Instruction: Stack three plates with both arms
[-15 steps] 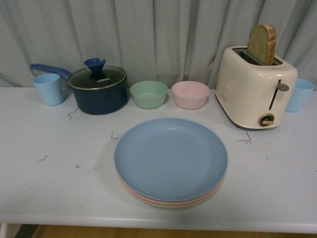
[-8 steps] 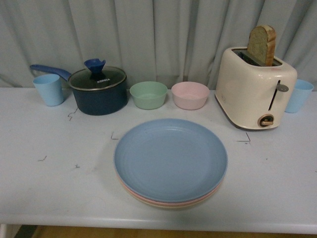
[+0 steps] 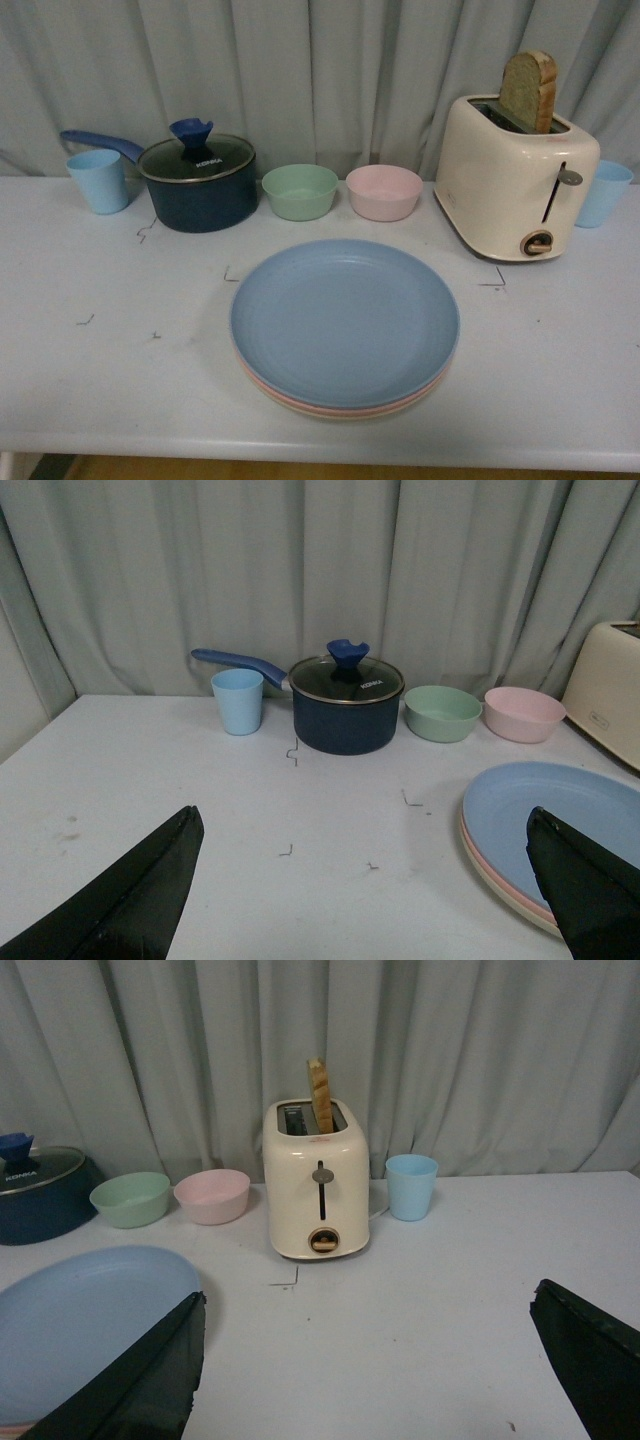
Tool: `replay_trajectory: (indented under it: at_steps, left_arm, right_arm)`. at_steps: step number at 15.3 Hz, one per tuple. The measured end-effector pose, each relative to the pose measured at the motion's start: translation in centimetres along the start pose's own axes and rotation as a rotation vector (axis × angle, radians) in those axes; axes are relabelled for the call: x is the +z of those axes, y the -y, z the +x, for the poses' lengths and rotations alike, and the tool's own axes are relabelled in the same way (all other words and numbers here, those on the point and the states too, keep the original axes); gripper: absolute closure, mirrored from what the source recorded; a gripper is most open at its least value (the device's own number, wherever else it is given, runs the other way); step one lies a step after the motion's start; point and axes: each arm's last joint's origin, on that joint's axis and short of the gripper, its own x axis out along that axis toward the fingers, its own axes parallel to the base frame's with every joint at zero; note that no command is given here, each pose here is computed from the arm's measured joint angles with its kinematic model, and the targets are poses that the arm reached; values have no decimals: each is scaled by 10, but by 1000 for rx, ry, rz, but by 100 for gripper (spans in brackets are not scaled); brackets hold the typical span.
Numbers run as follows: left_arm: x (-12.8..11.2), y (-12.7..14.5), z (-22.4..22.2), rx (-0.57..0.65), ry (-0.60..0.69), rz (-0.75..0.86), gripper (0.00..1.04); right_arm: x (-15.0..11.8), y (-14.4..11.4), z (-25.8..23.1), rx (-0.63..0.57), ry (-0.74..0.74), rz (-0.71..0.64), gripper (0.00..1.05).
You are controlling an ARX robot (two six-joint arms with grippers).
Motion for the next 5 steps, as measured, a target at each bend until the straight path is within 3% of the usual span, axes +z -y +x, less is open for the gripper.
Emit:
replay_trajectory:
  at_steps: [5]
  left_arm:
    - [0,0,0,0,0,0,7]
  right_arm:
    - [0,0,0,0,0,0,6]
